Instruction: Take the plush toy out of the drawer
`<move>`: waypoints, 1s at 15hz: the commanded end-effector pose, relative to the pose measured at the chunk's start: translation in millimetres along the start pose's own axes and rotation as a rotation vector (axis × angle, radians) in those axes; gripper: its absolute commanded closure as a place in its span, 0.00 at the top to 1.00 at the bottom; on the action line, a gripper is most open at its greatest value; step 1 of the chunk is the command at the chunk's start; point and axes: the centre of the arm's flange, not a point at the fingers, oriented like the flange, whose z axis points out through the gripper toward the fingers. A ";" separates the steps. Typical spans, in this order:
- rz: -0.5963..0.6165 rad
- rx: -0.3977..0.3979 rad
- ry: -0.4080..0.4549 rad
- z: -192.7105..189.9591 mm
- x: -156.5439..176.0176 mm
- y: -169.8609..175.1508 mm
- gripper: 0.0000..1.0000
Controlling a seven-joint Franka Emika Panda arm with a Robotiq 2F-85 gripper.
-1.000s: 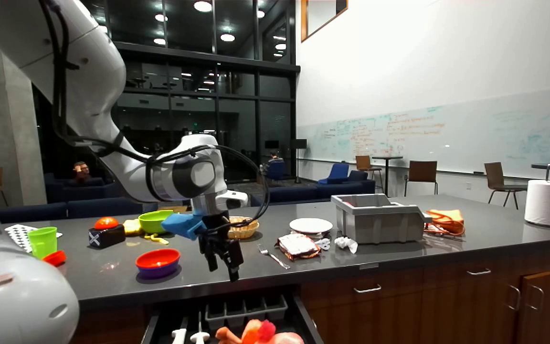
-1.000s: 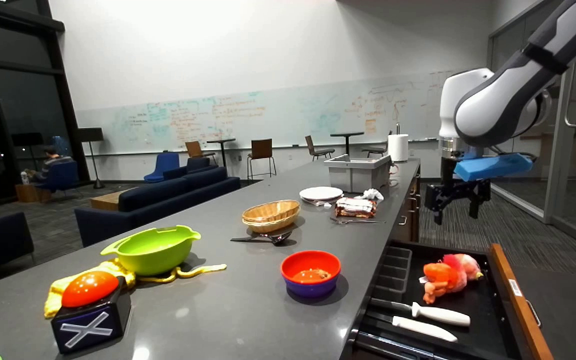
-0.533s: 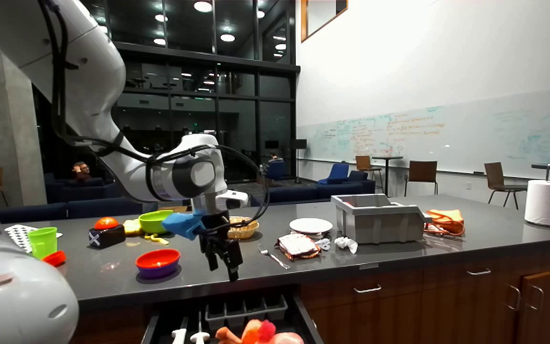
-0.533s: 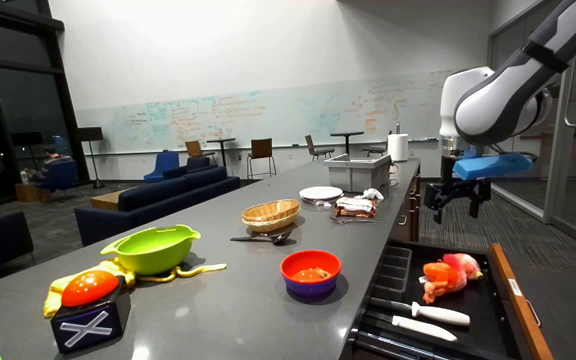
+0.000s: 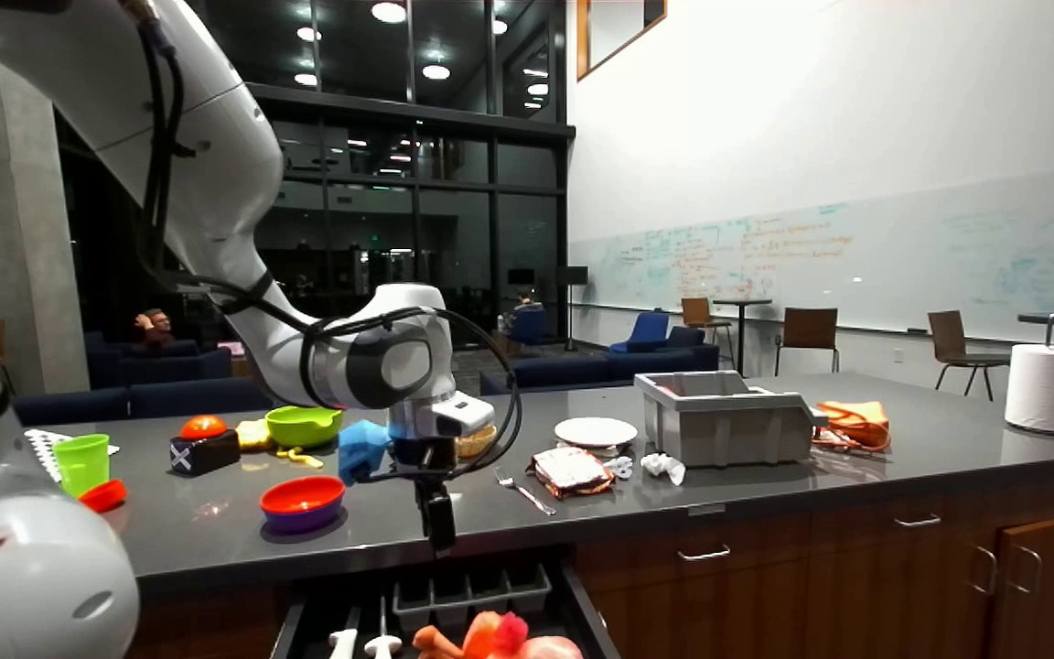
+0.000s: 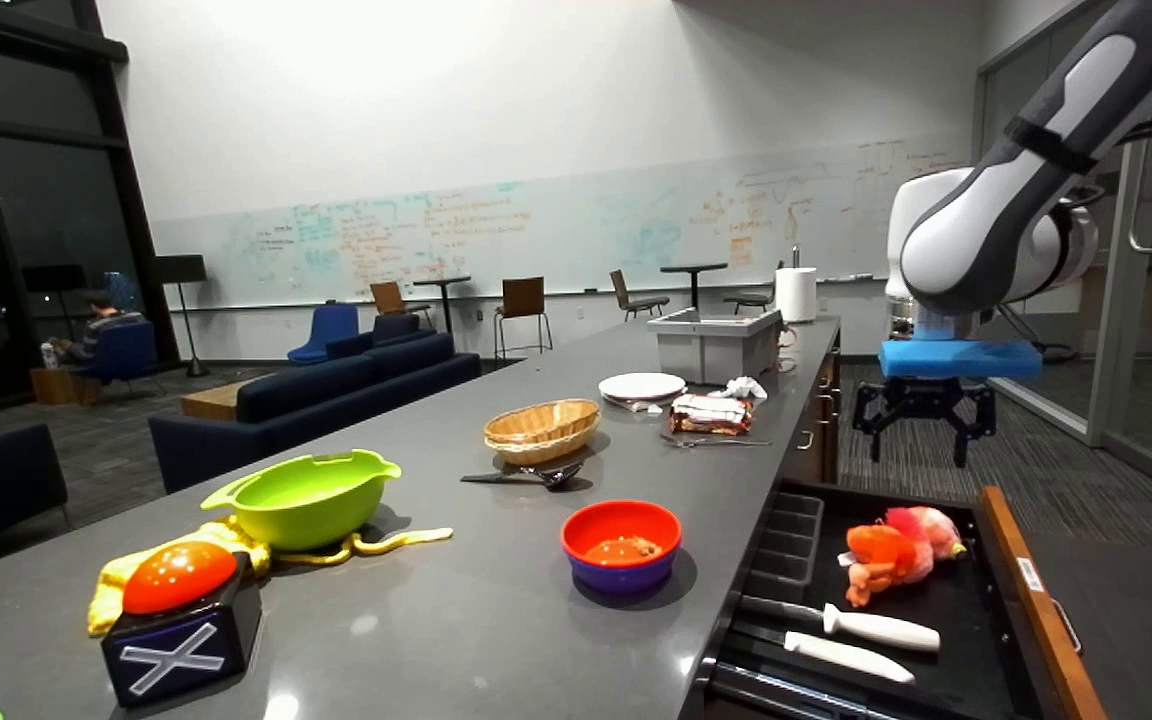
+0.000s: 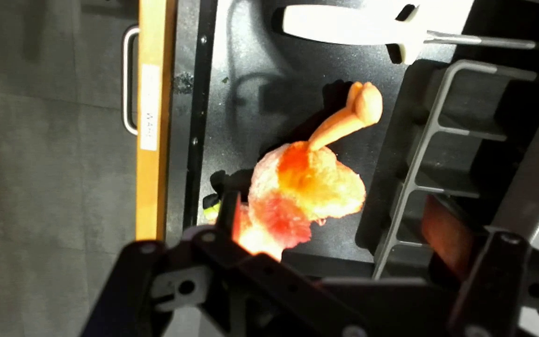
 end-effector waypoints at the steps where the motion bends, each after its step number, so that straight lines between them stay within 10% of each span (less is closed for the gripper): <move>1: 0.178 0.071 -0.014 28.0 -13.1 10.4 1.00; 15: 0.795 0.156 -0.050 117.1 32.2 100.1 1.00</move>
